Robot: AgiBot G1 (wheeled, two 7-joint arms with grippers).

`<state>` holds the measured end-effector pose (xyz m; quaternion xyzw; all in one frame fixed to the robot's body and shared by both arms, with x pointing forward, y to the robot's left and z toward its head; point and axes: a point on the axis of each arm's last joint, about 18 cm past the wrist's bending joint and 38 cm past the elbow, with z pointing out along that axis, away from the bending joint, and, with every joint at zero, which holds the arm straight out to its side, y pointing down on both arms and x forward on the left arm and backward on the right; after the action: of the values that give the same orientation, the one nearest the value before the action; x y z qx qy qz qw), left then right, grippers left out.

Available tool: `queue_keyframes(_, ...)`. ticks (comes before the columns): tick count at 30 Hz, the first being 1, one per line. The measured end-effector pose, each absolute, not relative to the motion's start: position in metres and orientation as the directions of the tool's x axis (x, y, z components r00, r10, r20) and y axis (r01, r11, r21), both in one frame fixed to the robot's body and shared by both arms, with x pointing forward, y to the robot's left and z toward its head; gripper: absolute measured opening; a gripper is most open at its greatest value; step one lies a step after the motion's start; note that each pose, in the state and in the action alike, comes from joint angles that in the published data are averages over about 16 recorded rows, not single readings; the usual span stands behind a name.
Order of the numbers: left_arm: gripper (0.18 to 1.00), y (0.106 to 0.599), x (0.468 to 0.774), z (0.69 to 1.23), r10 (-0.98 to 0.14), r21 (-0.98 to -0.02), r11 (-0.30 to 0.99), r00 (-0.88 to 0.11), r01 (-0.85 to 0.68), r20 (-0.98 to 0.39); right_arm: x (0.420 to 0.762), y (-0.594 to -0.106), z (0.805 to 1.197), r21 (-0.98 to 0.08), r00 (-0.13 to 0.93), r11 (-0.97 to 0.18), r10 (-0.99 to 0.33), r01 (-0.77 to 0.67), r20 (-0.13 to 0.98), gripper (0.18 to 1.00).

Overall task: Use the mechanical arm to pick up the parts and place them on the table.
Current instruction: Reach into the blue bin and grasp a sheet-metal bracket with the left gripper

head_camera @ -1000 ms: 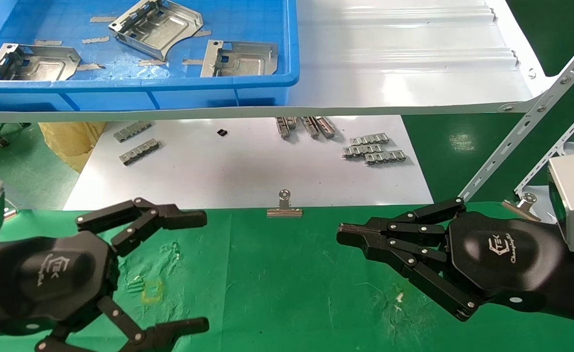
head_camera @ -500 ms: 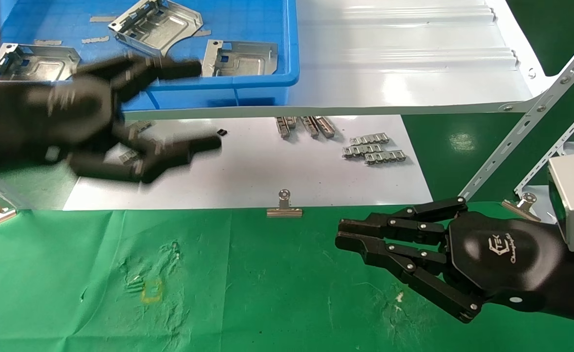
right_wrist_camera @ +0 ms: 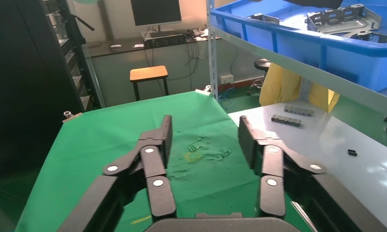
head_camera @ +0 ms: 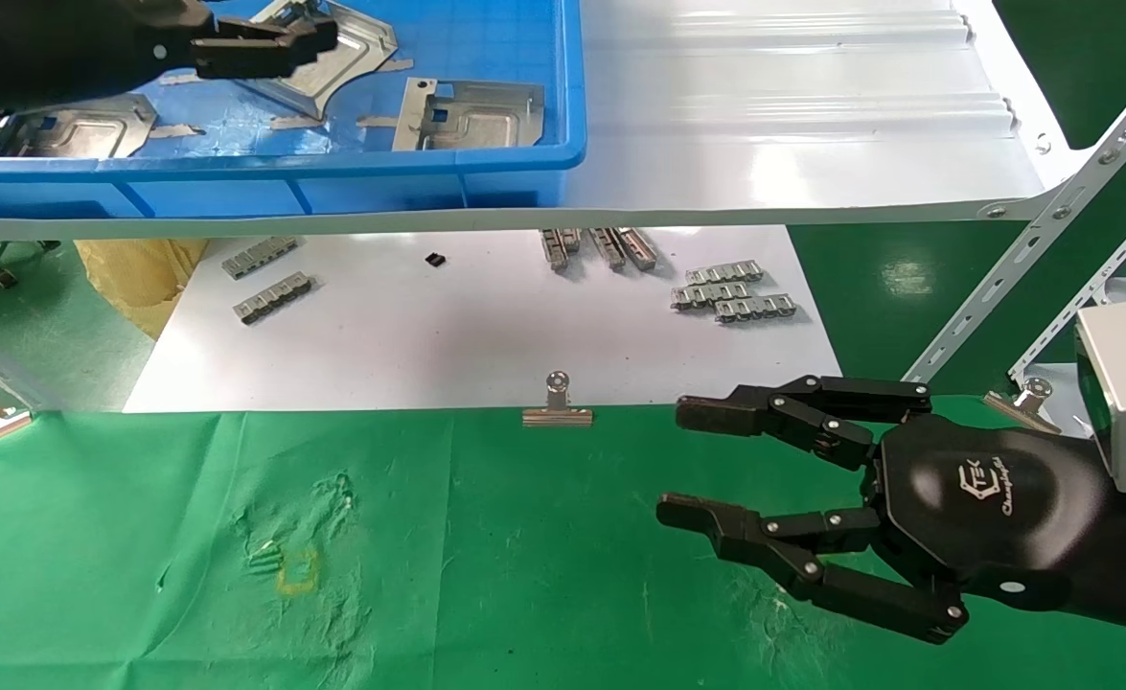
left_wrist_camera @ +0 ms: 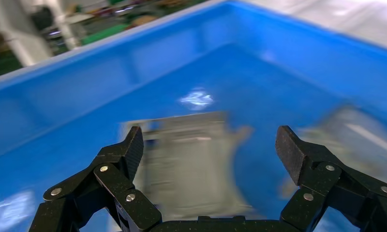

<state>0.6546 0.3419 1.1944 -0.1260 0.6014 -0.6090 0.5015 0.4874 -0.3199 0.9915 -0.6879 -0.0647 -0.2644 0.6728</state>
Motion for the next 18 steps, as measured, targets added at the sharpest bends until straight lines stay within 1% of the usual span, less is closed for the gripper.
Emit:
queue_keyframes(2, 0.996, 0.345, 0.663, 1.196, -0.786, -0.863, 0.239, -0.433, 0.444, -0.441, 0.487, -0.32, 0.992, -0.891, 0.852, -0.086, -0.267, 0.445, 0.451, 0.493)
queue_keyframes(5, 0.988, 0.349, 0.671, 1.198, -0.81, -0.868, 0.254, -0.396, 0.427, -0.432, 0.487, -0.32, 0.992, -0.891, 0.852, -0.086, -0.267, 0.445, 0.451, 0.574)
queue_keyframes(10, 0.961, 0.352, 0.68, 1.199, -0.829, -0.872, 0.278, -0.359, 0.402, -0.43, 0.487, -0.32, 0.992, -0.891, 0.852, -0.086, -0.267, 0.445, 0.451, 0.69)
queue_keyframes(13, 0.926, 0.353, 0.684, 1.2, -0.836, -0.874, 0.293, -0.341, 0.387, -0.431, 0.487, -0.32, 0.992, -0.891, 0.852, -0.086, -0.267, 0.445, 0.451, 0.766)
queue_keyframes(16, 0.893, 0.354, 0.686, 1.201, -0.842, -0.875, 0.305, -0.324, 0.375, -0.432, 0.487, -0.32, 0.992, -0.891, 0.852, -0.086, -0.267, 0.445, 0.451, 0.821)
queue_keyframes(18, 0.856, 0.354, 0.688, 1.202, -0.846, -0.876, 0.311, -0.313, 0.369, -0.432, 0.487, -0.32, 0.992, -0.891, 0.852, -0.086, -0.267, 0.445, 0.451, 0.861)
